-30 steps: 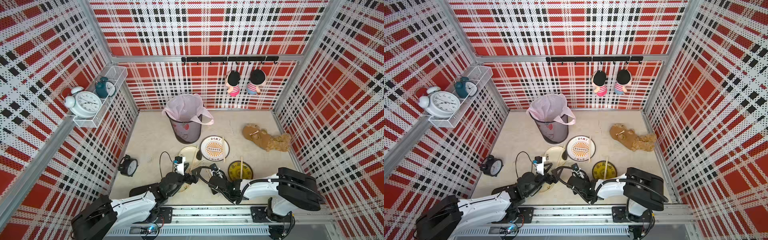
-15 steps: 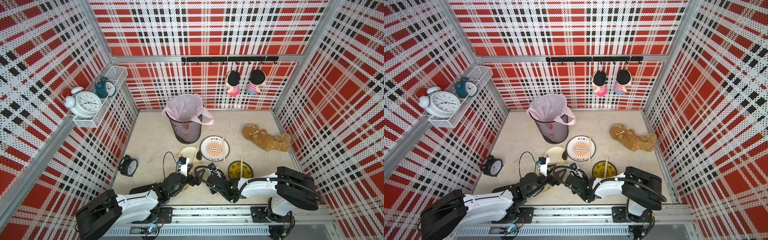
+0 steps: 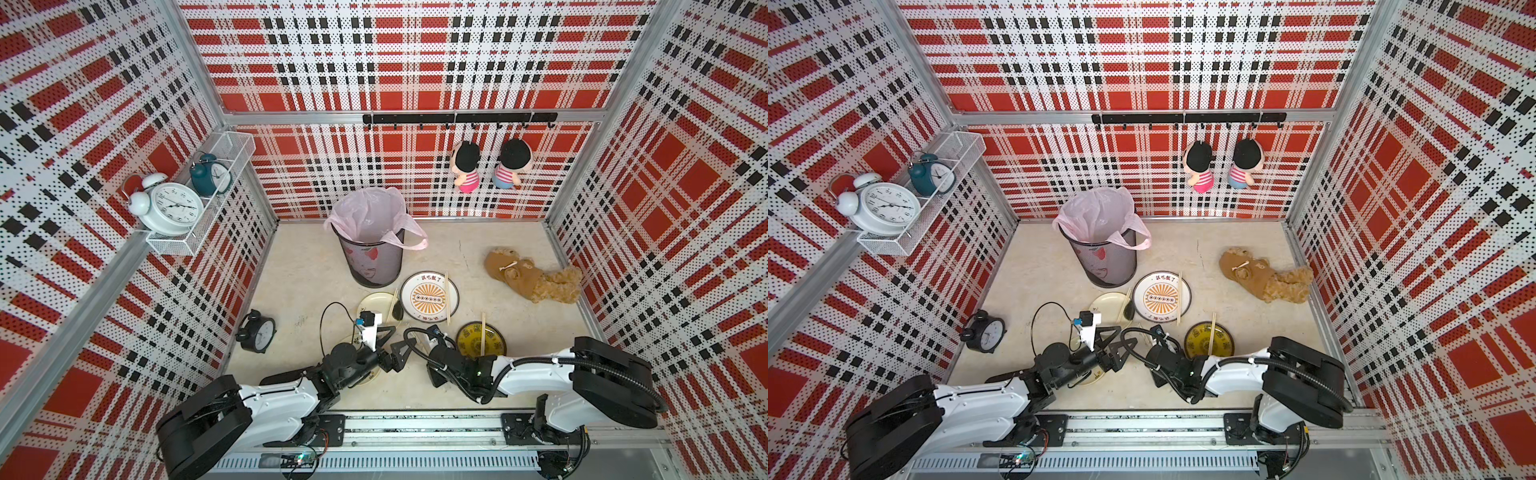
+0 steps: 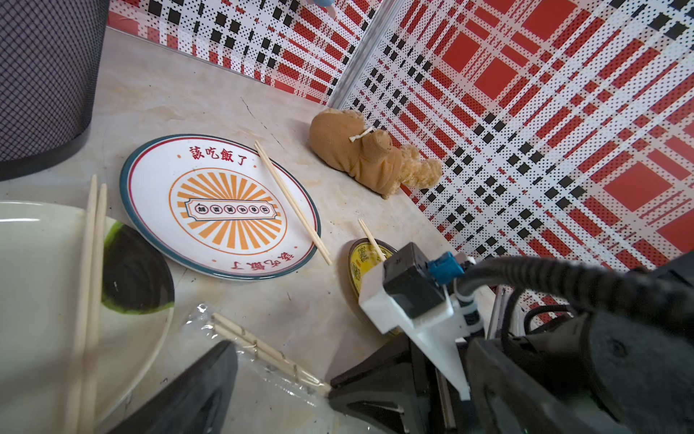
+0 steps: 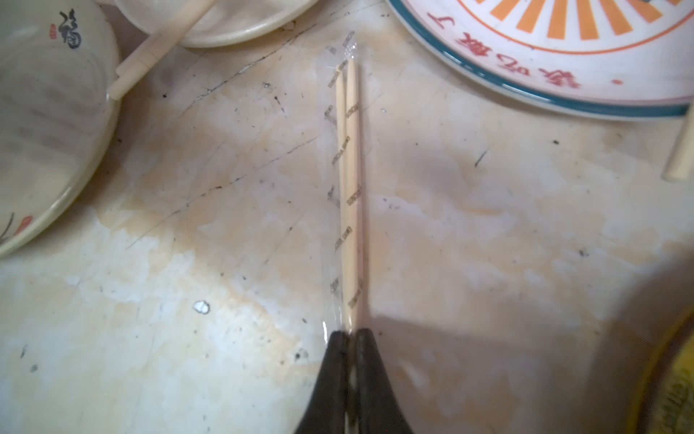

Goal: Remove the packaging of disposable chopsticks
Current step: Pick up the disposable chopsticks from the center of the board.

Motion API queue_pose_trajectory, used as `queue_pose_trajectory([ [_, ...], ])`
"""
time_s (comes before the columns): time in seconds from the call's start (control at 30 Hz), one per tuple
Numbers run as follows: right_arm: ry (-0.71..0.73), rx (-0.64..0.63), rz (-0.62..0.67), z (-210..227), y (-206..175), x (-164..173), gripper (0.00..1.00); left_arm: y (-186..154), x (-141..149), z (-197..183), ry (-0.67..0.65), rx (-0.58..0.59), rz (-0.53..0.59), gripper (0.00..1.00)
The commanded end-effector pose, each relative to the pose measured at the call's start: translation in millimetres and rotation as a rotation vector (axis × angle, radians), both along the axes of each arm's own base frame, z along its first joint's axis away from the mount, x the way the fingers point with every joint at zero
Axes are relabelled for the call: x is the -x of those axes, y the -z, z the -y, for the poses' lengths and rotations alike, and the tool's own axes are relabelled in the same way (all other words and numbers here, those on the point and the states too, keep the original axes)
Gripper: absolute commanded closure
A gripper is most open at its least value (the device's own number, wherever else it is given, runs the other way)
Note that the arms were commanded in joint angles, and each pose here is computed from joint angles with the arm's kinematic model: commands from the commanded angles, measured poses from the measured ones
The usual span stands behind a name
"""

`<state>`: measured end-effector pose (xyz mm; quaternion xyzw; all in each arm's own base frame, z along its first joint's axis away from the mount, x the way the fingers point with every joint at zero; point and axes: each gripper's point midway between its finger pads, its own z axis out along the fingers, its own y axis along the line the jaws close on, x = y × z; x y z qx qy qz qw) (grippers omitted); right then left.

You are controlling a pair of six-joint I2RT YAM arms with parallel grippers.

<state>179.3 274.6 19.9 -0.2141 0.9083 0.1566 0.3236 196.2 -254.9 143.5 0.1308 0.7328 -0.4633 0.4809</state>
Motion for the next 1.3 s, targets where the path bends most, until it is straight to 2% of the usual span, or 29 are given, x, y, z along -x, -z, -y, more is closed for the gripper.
queue_pose_trajectory([
  [0.0, -0.067, -0.111, 0.042, -12.0, -15.8, -5.8, 0.93, -13.5, 6.2, 3.9, 0.048, 0.038, 0.036, 0.02],
  [0.13, -0.08, -0.196, 0.087, -17.0, -34.9, -7.2, 0.93, -17.3, 2.1, -0.5, 0.024, 0.042, 0.038, 0.02],
  [0.3, -0.152, -0.222, 0.116, -18.3, -46.6, 0.1, 0.92, -22.8, -0.1, -4.2, 0.011, 0.059, 0.039, 0.02],
  [0.43, -0.148, -0.261, 0.151, -12.0, -57.4, -0.7, 0.92, -28.4, 0.5, -1.8, 0.015, 0.067, 0.057, 0.02],
  [0.67, -0.189, -0.374, 0.292, -11.7, -104.5, -4.5, 0.91, -63.0, 2.4, -3.7, 0.008, 0.201, 0.112, 0.02],
  [0.87, -0.211, -0.453, 0.417, -6.3, -142.4, -6.9, 0.9, -82.1, -1.5, -7.6, -0.064, 0.244, 0.166, 0.01],
  [1.07, -0.291, -0.494, 0.457, -10.9, -159.4, 2.6, 0.9, -92.7, -6.5, -1.3, -0.078, 0.278, 0.186, 0.03],
  [1.17, -0.354, -0.517, 0.465, -18.2, -164.5, 10.3, 0.9, -98.2, -3.3, 7.2, -0.048, 0.299, 0.204, 0.07],
  [1.27, -0.4, -0.54, 0.472, -24.0, -168.0, 16.0, 0.89, -102.8, -1.5, 11.3, -0.026, 0.339, 0.206, 0.19],
])
